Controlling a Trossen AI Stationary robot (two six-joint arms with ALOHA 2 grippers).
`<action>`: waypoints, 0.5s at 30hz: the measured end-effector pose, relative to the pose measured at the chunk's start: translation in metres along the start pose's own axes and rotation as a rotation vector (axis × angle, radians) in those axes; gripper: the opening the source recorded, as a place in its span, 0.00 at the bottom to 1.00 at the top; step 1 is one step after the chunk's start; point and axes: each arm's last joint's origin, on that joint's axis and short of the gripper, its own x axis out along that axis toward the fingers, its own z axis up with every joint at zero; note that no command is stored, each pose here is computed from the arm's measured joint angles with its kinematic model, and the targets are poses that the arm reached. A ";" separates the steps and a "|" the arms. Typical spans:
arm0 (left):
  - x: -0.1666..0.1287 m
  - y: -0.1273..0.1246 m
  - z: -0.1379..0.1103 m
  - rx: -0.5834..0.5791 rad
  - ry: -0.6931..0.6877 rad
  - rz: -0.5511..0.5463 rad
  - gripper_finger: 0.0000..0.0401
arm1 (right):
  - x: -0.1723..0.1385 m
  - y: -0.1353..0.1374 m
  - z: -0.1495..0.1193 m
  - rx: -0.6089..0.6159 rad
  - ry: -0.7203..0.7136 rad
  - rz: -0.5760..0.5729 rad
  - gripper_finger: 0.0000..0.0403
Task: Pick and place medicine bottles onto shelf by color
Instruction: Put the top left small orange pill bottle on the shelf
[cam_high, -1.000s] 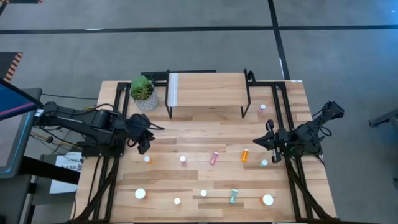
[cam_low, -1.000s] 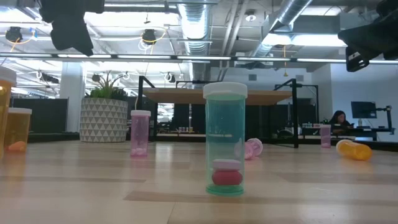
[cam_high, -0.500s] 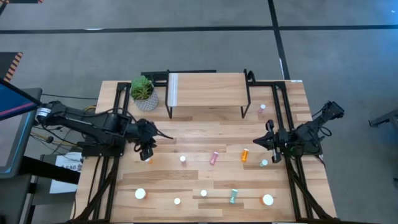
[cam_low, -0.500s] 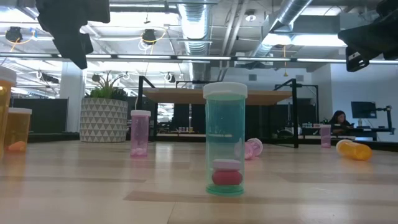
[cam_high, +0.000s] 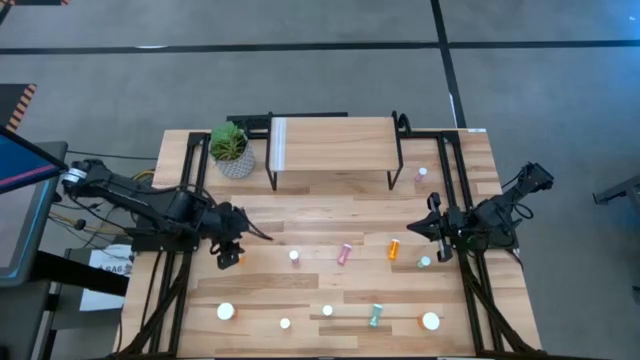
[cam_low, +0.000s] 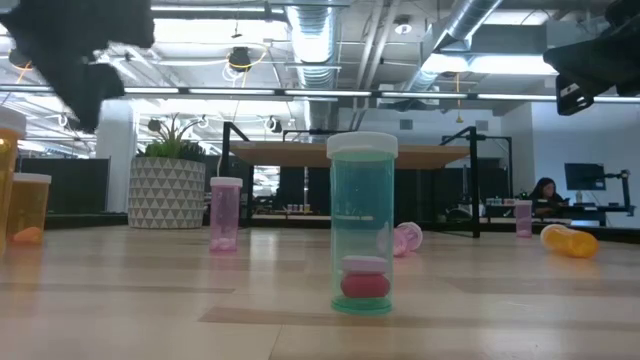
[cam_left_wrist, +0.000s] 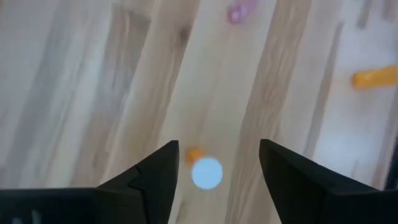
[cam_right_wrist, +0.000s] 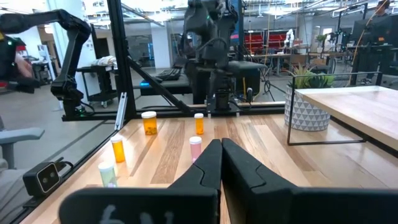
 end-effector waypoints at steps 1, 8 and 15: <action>0.004 0.000 -0.003 -0.003 0.011 0.001 0.53 | 0.000 0.000 0.000 0.000 0.000 0.000 0.07; 0.015 -0.002 -0.016 0.005 0.034 0.019 0.53 | 0.000 0.000 0.000 0.000 0.000 0.000 0.07; 0.026 -0.004 -0.025 0.028 0.036 0.006 0.53 | 0.000 0.000 0.000 0.000 -0.001 0.000 0.07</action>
